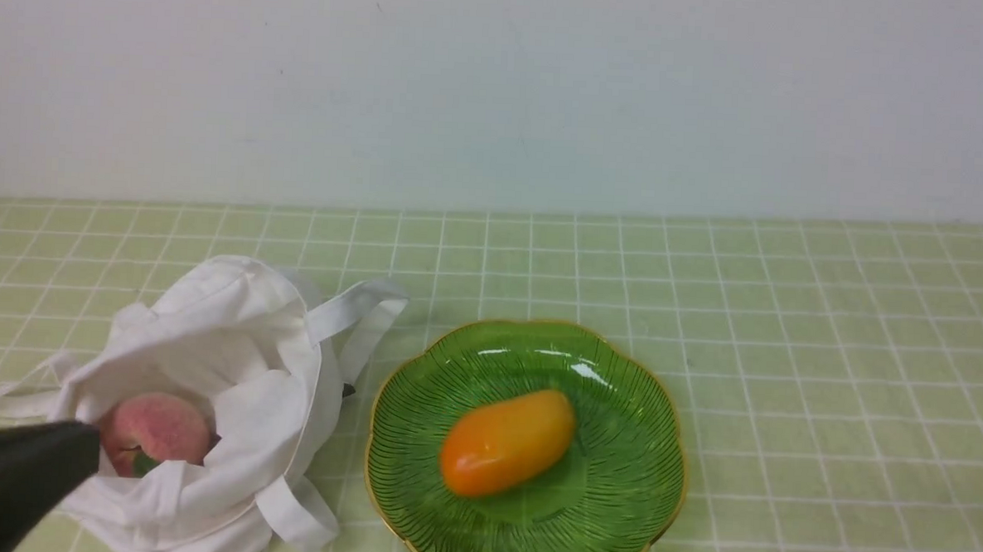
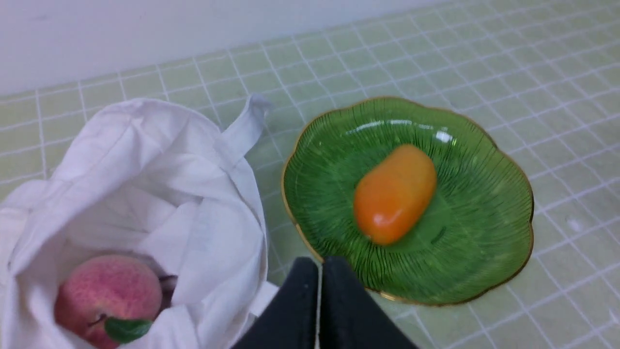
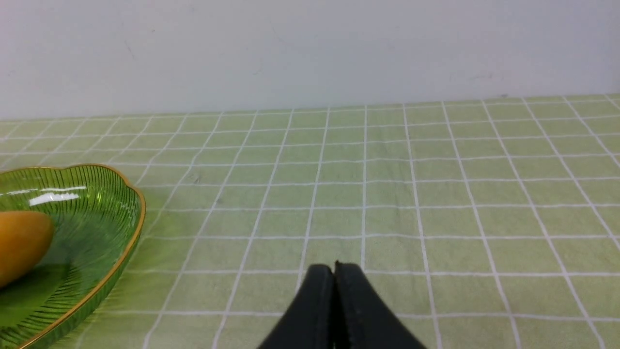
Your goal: Take the fruit out of the bag on the green coffee tablecloth and place them on the plate.
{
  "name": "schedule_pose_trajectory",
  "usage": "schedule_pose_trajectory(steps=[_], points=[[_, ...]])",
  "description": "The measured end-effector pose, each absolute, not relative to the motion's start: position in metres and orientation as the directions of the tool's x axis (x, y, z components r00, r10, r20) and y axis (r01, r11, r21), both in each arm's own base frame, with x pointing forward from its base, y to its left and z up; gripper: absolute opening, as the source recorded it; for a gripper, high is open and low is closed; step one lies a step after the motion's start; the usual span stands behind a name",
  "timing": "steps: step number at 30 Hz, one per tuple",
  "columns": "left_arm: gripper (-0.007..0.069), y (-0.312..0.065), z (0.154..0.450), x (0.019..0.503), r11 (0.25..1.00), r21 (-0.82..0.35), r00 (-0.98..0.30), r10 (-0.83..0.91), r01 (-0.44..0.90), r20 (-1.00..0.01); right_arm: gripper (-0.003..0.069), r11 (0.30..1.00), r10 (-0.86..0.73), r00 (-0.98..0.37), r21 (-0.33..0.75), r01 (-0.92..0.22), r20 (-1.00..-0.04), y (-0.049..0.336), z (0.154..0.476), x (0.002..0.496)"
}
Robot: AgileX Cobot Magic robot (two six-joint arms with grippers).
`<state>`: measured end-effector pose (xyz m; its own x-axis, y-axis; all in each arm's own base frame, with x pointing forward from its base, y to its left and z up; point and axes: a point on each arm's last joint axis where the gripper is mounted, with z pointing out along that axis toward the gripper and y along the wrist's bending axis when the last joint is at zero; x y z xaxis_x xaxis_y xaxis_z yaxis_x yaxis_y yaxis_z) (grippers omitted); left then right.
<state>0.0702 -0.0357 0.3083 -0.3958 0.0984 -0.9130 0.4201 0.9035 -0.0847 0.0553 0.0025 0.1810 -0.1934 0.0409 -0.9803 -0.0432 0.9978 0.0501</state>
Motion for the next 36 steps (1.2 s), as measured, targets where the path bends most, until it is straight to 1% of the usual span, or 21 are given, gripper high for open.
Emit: schedule_pose_trajectory(steps=[2, 3, 5, 7, 13, 22, 26, 30, 34, 35, 36], points=[[-0.0008, -0.033, 0.286, 0.063, 0.895, -0.112, -0.309, 0.030, 0.431, -0.951, -0.0015, 0.998, 0.041, -0.193, 0.050, -0.043, -0.980, 0.002, 0.181, 0.055], [-0.0008, -0.033, 0.284, 0.063, 0.895, -0.112, -0.301, 0.026, 0.433, -0.953, -0.0015, 0.998, 0.041, -0.193, 0.050, -0.043, -0.980, 0.002, 0.181, 0.055], [-0.0008, -0.032, 0.269, 0.060, 0.885, -0.158, -0.241, -0.053, 0.438, -0.969, -0.0015, 0.998, 0.041, -0.193, 0.050, -0.043, -0.980, 0.002, 0.181, 0.055], [-0.0008, -0.032, 0.262, 0.060, 0.880, -0.179, -0.225, -0.085, 0.441, -0.971, -0.0015, 0.998, 0.041, -0.193, 0.050, -0.043, -0.980, 0.002, 0.181, 0.055], [-0.0008, -0.033, 0.251, 0.061, 0.878, -0.191, -0.234, -0.094, 0.439, -0.968, -0.0015, 0.998, 0.041, -0.193, 0.050, -0.043, -0.980, 0.002, 0.181, 0.055], [-0.0008, -0.033, 0.251, 0.061, 0.878, -0.194, -0.235, -0.096, 0.438, -0.967, -0.0015, 0.998, 0.041, -0.193, 0.050, -0.043, -0.980, 0.002, 0.181, 0.055], [-0.0008, -0.032, 0.250, 0.061, 0.884, -0.163, -0.227, -0.067, 0.437, -0.972, -0.0015, 0.998, 0.041, -0.193, 0.050, -0.043, -0.980, 0.002, 0.181, 0.055], [-0.0008, -0.031, 0.245, 0.061, 0.892, -0.146, -0.267, -0.030, 0.427, -0.963, -0.0015, 0.998, 0.041, -0.193, 0.050, -0.043, -0.980, 0.002, 0.181, 0.055], [-0.0008, -0.028, 0.236, 0.061, 0.913, -0.128, -0.315, 0.001, 0.388, -0.949, -0.0015, 0.998, 0.041, -0.193, 0.050, -0.043, -0.980, 0.002, 0.181, 0.055], [-0.0008, -0.027, 0.233, 0.062, 0.921, -0.123, -0.322, 0.003, 0.370, -0.947, -0.0015, 0.998, 0.041, -0.193, 0.050, -0.043, -0.980, 0.002, 0.181, 0.055], [-0.0008, -0.024, 0.227, 0.063, 0.939, -0.117, -0.337, -0.001, 0.323, -0.941, -0.0015, 0.998, 0.041, -0.193, 0.050, -0.043, -0.980, 0.002, 0.181, 0.055]])
